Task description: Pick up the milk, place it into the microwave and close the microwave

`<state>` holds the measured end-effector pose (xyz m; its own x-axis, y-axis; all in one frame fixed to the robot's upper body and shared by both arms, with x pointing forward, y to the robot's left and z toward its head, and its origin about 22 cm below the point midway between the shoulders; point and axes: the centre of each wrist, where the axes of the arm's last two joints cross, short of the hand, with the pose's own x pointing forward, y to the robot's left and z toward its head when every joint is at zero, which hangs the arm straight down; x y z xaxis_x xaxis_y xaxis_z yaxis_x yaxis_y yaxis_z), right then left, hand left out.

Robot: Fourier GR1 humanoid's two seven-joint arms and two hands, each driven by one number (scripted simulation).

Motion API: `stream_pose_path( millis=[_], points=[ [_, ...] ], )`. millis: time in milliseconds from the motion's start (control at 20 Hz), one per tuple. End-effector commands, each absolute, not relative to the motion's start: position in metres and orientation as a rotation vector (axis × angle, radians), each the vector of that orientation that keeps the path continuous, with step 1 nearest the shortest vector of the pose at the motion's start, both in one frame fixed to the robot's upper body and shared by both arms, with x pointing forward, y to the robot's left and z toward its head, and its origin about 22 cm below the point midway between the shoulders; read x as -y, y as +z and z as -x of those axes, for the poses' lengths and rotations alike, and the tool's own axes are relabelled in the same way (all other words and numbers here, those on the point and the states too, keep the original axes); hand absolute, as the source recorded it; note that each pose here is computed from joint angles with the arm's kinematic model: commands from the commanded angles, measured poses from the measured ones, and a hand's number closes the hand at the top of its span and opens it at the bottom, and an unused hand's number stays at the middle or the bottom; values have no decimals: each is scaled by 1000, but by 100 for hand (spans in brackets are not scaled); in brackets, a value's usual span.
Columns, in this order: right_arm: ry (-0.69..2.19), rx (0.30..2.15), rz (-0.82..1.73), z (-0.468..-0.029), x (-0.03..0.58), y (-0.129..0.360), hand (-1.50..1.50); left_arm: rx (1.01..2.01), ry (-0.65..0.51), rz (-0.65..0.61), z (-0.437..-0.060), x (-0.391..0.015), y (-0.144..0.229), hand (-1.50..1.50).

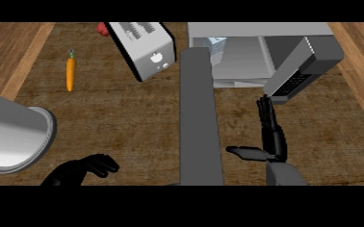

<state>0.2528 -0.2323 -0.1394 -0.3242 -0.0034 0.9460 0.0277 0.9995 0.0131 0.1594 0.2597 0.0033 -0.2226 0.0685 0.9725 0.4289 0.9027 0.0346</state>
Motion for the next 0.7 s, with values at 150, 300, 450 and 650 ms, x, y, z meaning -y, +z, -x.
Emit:
stream_pose_path(
  millis=[150,300,450,650],
  points=[
    [-104,1944,-47,-199,288,-122,150,1774,-464,388,-199,-220,12,150],
    [-145,1953,-3,-197,284,-101,-150,1763,-540,336,-211,-194,-4,150],
    [-153,1958,0,-182,309,-84,-150,1773,-574,333,-236,-173,-2,150],
    [-161,1993,22,-173,316,-62,-150,1760,-654,371,-263,-152,6,150]
  ],
)
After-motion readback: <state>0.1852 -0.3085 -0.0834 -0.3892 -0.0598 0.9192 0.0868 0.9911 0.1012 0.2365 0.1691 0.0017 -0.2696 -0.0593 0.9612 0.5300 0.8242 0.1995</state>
